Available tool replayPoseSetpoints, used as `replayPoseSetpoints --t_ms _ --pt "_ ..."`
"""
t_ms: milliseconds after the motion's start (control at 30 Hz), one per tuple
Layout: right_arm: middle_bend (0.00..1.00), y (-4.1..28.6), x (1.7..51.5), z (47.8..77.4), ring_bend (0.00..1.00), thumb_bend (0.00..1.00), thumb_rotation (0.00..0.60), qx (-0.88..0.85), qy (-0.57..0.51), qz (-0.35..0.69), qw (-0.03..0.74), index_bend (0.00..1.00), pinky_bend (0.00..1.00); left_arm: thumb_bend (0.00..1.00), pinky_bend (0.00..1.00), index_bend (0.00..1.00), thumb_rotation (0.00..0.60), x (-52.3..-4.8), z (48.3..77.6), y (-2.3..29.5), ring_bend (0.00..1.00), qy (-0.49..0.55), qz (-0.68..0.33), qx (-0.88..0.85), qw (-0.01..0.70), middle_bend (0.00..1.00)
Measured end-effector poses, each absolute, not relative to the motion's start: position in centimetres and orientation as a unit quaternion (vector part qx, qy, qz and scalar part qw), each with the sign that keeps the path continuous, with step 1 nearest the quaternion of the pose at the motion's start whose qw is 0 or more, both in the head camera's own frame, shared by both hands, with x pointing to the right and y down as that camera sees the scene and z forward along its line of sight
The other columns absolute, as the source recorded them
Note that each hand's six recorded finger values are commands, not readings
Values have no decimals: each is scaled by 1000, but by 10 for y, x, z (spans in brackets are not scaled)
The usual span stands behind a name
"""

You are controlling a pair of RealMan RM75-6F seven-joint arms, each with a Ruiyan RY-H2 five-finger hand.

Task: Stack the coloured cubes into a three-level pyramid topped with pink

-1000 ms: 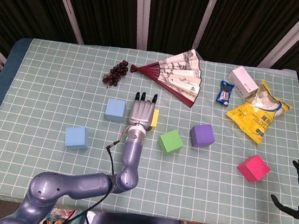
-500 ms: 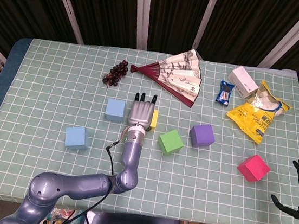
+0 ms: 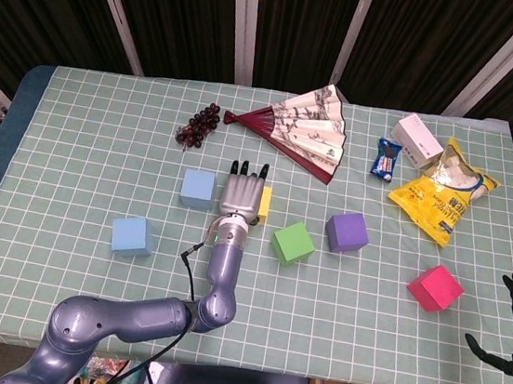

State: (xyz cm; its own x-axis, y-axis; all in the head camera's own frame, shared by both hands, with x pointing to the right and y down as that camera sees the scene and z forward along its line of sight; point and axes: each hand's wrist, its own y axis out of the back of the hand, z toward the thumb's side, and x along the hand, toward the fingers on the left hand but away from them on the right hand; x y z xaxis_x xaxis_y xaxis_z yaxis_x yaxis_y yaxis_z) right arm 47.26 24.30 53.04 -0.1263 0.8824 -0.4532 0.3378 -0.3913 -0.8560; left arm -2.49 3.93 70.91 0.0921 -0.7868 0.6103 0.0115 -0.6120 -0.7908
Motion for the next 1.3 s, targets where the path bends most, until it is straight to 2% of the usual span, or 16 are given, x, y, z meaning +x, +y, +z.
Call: replayPoseSetpoints --t_ms 133,333,433,833,1167,1300 --pt "0 243 472 530 0 237 600 -615 -496 563 243 0 0 209 0 0 600 -26 710 40 3 290 -607 -663 328 71" --pt "0 243 472 530 0 236 600 -615 -495 563 243 0 0 171 0 0 600 -28 710 40 0 285 -609 -665 326 14" --pt "0 243 472 531 0 237 600 -615 -495 564 243 0 0 167 0 0 600 -28 708 40 0 285 -606 -668 325 26" --pt "0 244 472 530 0 236 600 -613 -495 565 245 0 0 166 0 0 600 -37 708 46 0 256 -614 -681 306 226" --pt "0 244 472 530 0 236 600 -612 -495 565 246 0 0 167 0 0 600 -45 707 44 0 257 -619 -678 303 243" --pt "0 244 472 530 0 236 600 -612 -495 566 246 0 0 166 0 0 600 -47 708 44 0 258 -620 -677 302 195"
